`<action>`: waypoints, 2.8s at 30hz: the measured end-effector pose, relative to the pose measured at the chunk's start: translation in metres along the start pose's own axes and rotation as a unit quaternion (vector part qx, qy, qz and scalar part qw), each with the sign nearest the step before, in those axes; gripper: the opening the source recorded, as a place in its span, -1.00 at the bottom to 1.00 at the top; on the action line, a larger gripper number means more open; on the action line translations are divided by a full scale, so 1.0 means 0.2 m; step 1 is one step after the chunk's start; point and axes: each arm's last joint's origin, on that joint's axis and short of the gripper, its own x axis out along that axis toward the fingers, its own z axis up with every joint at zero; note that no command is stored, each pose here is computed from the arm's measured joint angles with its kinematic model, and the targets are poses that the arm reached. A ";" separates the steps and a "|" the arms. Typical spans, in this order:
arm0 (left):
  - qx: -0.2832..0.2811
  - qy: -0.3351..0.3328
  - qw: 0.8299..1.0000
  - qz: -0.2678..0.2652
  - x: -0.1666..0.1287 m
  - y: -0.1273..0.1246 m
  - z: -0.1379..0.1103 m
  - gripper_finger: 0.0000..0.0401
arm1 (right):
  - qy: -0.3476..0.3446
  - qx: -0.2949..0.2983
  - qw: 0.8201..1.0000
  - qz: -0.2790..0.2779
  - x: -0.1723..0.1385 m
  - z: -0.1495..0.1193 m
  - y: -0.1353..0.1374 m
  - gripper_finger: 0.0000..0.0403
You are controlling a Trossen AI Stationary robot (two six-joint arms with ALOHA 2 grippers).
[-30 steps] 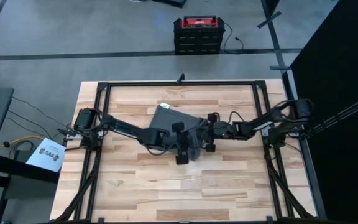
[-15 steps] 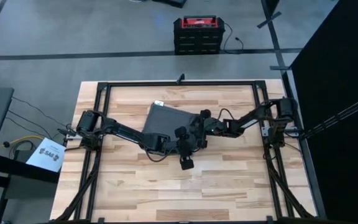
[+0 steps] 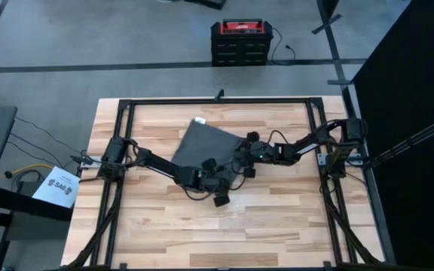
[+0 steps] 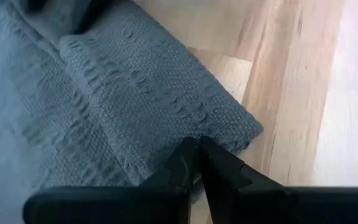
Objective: Roll towel
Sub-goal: Roll the gray towel
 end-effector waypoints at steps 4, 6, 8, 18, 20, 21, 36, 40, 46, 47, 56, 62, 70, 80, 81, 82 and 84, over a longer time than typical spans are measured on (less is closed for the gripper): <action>-0.010 -0.012 1.000 -0.006 0.01 -0.01 -0.02 -0.93 | -0.017 0.008 1.000 -0.011 -0.05 0.04 -0.04 -0.30; -0.012 -0.018 1.000 -0.011 0.01 -0.02 -0.01 -0.92 | -0.028 0.010 0.999 -0.019 -0.08 0.06 -0.07 -0.30; -0.013 -0.024 0.999 -0.017 0.00 -0.03 -0.01 -0.92 | -0.026 0.015 0.999 -0.026 -0.08 0.06 -0.10 -0.30; 0.004 -0.021 0.999 -0.041 -0.04 -0.13 -0.06 -0.92 | 0.017 0.039 0.997 -0.060 -0.06 -0.02 -0.24 -0.30; 0.007 -0.022 0.999 -0.045 -0.05 -0.15 -0.07 -0.92 | 0.015 0.042 0.997 -0.065 -0.06 -0.02 -0.25 -0.30; 0.006 -0.023 0.999 -0.048 -0.06 -0.16 -0.07 -0.92 | 0.013 0.043 0.997 -0.066 -0.06 -0.02 -0.25 -0.30; 0.060 -0.062 0.993 -0.083 -0.21 -0.19 0.04 -0.92 | -0.011 0.055 0.998 -0.043 -0.46 0.16 -0.20 -0.30; 0.100 -0.112 0.985 -0.086 -0.38 -0.16 0.14 -0.92 | 0.030 0.067 0.997 -0.004 -0.51 0.14 -0.11 -0.30; 0.118 -0.143 0.983 -0.014 -0.38 -0.03 0.23 -0.92 | 0.083 0.071 0.994 0.002 -0.55 0.10 0.00 -0.30; 0.117 -0.140 0.983 -0.010 -0.34 0.00 0.24 -0.92 | 0.087 0.068 0.994 -0.010 -0.57 0.09 0.02 -0.30; 0.114 -0.087 0.990 -0.017 -0.05 0.15 0.23 -0.92 | 0.107 0.114 0.987 -0.025 -0.72 0.06 0.11 -0.30; 0.143 -0.109 0.983 -0.034 0.05 0.15 0.23 -0.92 | 0.153 0.166 0.974 -0.028 -0.71 -0.06 0.18 -0.30; 0.163 -0.174 0.968 -0.078 0.12 0.23 0.31 -0.92 | 0.139 0.213 0.967 -0.015 -0.64 -0.18 0.29 -0.30; 0.200 -0.191 0.953 -0.122 0.34 0.27 0.29 -0.92 | 0.124 0.204 0.971 -0.003 -0.54 -0.23 0.39 -0.30; 0.205 -0.189 0.953 -0.120 0.36 0.28 0.29 -0.92 | 0.120 0.200 0.972 -0.002 -0.53 -0.23 0.41 -0.30; 0.208 -0.193 0.952 -0.117 0.37 0.29 0.30 -0.92 | 0.117 0.196 0.974 0.000 -0.53 -0.23 0.41 -0.30; 0.210 -0.193 0.952 -0.110 0.41 0.32 0.31 -0.92 | 0.109 0.187 0.976 0.002 -0.51 -0.23 0.43 -0.30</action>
